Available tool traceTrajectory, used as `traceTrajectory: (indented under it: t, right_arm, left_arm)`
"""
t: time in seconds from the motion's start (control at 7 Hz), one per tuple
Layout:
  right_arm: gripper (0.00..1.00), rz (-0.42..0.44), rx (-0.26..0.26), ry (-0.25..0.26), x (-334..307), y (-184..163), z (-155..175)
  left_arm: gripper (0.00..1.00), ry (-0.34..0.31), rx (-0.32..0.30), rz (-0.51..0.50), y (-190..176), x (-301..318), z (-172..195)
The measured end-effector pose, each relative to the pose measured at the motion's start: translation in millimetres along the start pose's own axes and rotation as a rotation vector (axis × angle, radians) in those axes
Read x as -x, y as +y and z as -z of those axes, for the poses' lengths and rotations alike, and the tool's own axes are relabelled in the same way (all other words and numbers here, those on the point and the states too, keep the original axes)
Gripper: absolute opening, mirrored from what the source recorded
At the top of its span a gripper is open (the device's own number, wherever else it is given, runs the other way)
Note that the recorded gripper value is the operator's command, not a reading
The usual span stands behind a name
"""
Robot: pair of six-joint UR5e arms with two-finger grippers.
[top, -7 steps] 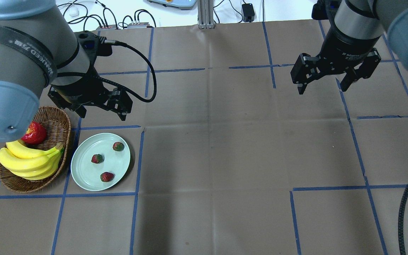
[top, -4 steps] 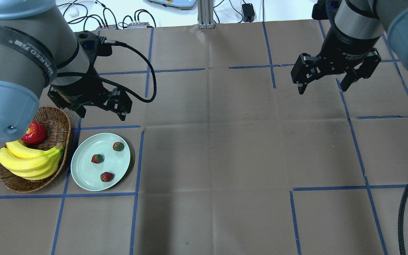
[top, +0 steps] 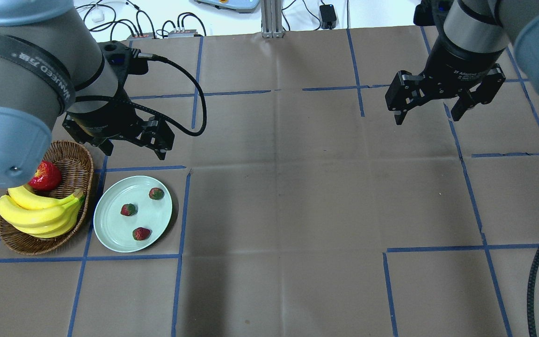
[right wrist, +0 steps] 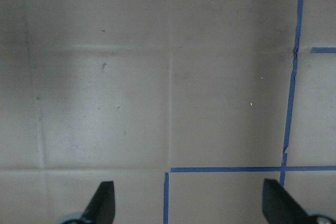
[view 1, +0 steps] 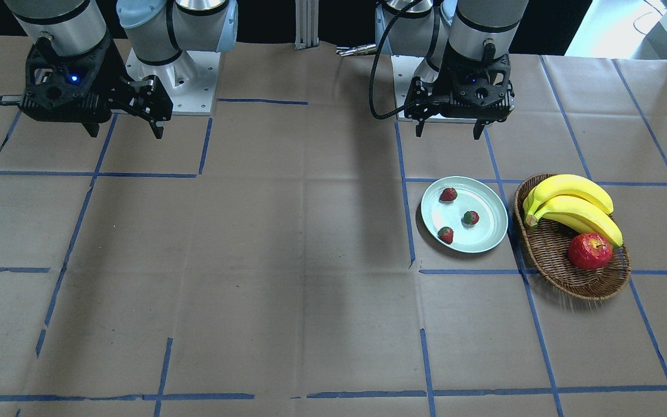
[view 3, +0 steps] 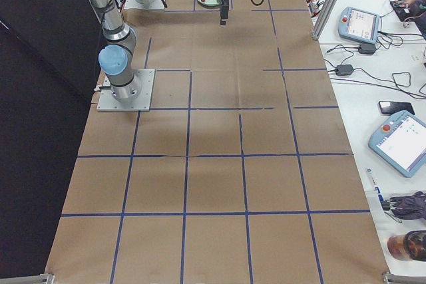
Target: Collect all strawberries into plate
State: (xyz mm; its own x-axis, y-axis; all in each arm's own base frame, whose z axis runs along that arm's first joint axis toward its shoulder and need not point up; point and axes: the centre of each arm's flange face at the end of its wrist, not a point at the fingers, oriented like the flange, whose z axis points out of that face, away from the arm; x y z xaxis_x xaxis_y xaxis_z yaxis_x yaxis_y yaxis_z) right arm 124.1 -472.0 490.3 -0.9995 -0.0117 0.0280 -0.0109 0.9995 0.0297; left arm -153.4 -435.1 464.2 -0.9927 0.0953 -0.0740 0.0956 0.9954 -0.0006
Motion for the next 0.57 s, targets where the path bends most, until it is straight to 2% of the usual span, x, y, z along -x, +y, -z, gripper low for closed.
traceTrajectory:
  t: [0.57]
  right_arm:
    - [1.0,0.0,-0.004,-0.003,1.4,1.1,1.5]
  left_arm:
    - [0.99,-0.001,0.0,-0.001,0.2,0.1,0.3]
